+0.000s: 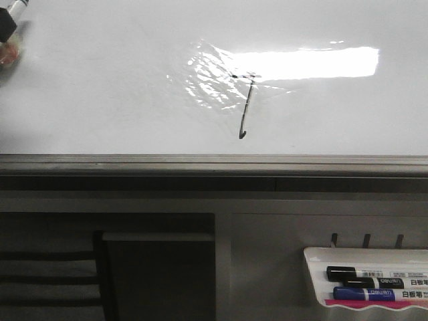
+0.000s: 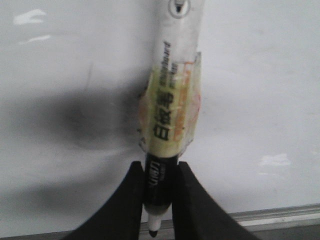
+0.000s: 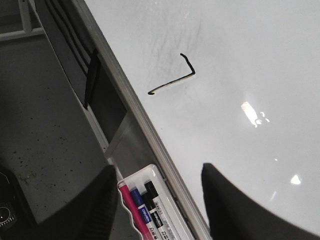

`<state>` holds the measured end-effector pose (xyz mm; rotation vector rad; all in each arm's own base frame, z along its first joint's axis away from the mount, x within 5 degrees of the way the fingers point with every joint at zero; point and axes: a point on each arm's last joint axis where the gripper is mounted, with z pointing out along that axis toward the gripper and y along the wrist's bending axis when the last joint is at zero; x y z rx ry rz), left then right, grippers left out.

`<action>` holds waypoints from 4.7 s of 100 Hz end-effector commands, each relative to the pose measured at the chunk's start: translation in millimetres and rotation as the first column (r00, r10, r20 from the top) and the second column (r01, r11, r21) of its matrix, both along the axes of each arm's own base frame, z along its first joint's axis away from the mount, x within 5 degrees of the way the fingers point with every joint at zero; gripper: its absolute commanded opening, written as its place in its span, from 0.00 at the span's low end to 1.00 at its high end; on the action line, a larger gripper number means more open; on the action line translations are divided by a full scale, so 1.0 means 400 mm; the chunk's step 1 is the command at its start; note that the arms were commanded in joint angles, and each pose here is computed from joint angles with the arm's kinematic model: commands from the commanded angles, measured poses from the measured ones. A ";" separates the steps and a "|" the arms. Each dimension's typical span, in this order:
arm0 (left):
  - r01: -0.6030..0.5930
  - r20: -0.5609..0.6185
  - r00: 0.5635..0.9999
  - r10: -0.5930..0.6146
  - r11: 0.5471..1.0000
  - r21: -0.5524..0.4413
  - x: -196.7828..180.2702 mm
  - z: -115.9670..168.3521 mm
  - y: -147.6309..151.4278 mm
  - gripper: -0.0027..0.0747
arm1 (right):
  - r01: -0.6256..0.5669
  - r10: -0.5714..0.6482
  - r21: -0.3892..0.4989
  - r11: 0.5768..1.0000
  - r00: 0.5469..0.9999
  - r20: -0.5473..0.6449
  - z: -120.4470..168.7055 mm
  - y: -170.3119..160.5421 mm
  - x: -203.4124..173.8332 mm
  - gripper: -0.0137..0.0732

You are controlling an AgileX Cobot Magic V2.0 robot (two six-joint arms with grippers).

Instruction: Write number 7 on whiteboard

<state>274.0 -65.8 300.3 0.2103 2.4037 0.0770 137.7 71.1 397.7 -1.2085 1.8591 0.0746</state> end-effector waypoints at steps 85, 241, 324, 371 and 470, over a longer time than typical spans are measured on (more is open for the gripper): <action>-0.010 0.062 0.998 0.013 0.998 -0.060 0.020 0.023 0.000 0.51 | 0.023 -0.024 0.035 0.999 0.999 0.030 0.017 0.009 0.034 0.55; 0.205 0.587 0.806 -0.079 0.967 -0.151 -0.390 0.018 0.088 0.01 | 0.434 -0.484 0.531 0.728 0.874 -0.051 -0.201 -0.072 -0.049 0.08; 0.079 0.733 0.662 0.155 0.959 -0.274 -0.529 -0.148 0.153 0.01 | 0.434 -0.484 0.531 0.728 0.874 -0.051 -0.201 -0.072 -0.049 0.08; 0.085 0.778 0.589 0.218 0.941 -0.328 -0.549 -0.234 0.158 0.01 | 0.435 -0.484 0.529 0.728 0.874 -0.053 -0.201 -0.072 -0.050 0.08; 0.074 0.799 0.578 0.166 0.964 -0.254 -0.548 -0.233 0.159 0.01 | 0.435 -0.484 0.529 0.728 0.874 -0.053 -0.201 -0.072 -0.050 0.08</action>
